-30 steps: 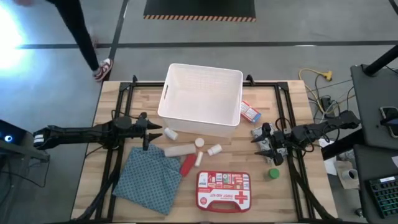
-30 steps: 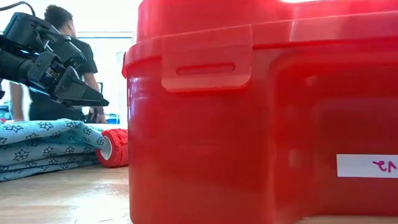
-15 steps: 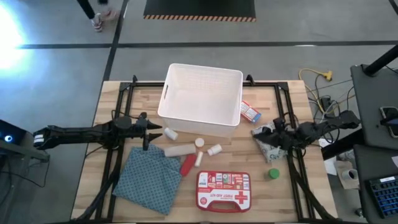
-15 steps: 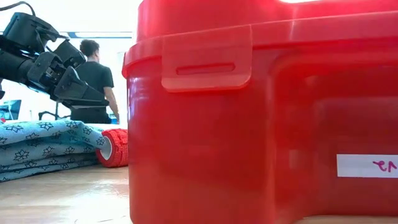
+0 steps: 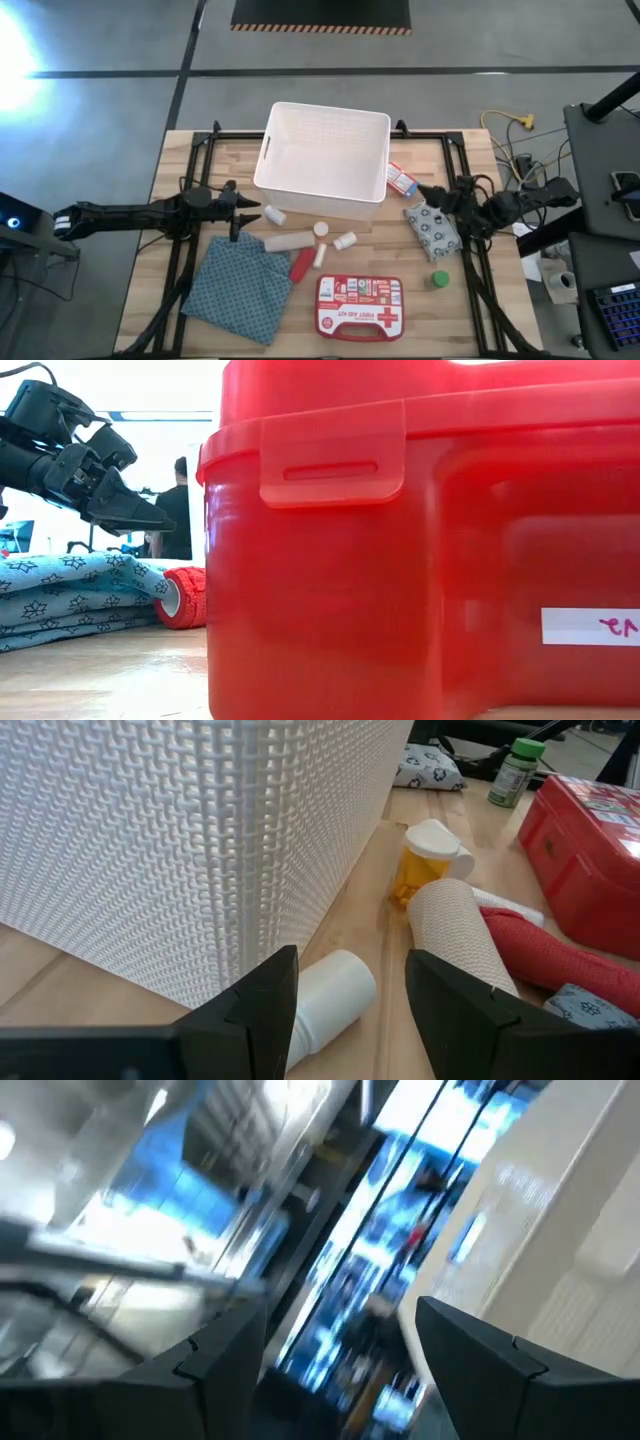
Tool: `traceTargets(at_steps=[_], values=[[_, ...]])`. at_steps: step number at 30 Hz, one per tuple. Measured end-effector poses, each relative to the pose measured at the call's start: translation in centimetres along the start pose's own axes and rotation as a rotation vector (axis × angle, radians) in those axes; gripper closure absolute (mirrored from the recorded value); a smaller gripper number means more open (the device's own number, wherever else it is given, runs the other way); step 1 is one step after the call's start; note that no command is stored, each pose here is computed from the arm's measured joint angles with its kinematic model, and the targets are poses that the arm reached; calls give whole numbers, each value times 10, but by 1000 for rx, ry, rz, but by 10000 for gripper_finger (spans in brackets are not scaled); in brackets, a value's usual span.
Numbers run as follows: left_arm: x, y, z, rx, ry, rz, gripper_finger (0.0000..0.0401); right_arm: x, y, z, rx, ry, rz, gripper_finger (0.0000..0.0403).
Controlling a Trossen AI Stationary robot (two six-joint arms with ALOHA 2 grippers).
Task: Pick & place medical supplies in basket/bin
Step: Put the green pill bottle into the white bin
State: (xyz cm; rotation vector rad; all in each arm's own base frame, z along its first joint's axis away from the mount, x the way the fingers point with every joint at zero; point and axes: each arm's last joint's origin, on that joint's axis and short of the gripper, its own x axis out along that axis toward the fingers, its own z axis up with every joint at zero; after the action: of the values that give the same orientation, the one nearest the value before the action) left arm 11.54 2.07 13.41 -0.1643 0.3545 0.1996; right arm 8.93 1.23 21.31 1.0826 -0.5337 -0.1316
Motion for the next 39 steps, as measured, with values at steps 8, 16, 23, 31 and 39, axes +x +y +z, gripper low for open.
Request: traceTargets(at_steps=[8,16,23,31,39], values=[[0,0,0,-2,-1,0,233,14,26,12,-45,-50,-156,154],[0,0,0,-364,-2,-2,233,30,53,3,17,540,-696,154],[0,0,0,-456,-1,-1,233,45,71,-22,-31,1127,-1316,154],[0,0,0,-456,-1,-1,233,55,49,-68,-16,1627,-1502,154],[0,0,0,-456,-1,-1,233,62,49,-75,-21,1645,-1414,123]])
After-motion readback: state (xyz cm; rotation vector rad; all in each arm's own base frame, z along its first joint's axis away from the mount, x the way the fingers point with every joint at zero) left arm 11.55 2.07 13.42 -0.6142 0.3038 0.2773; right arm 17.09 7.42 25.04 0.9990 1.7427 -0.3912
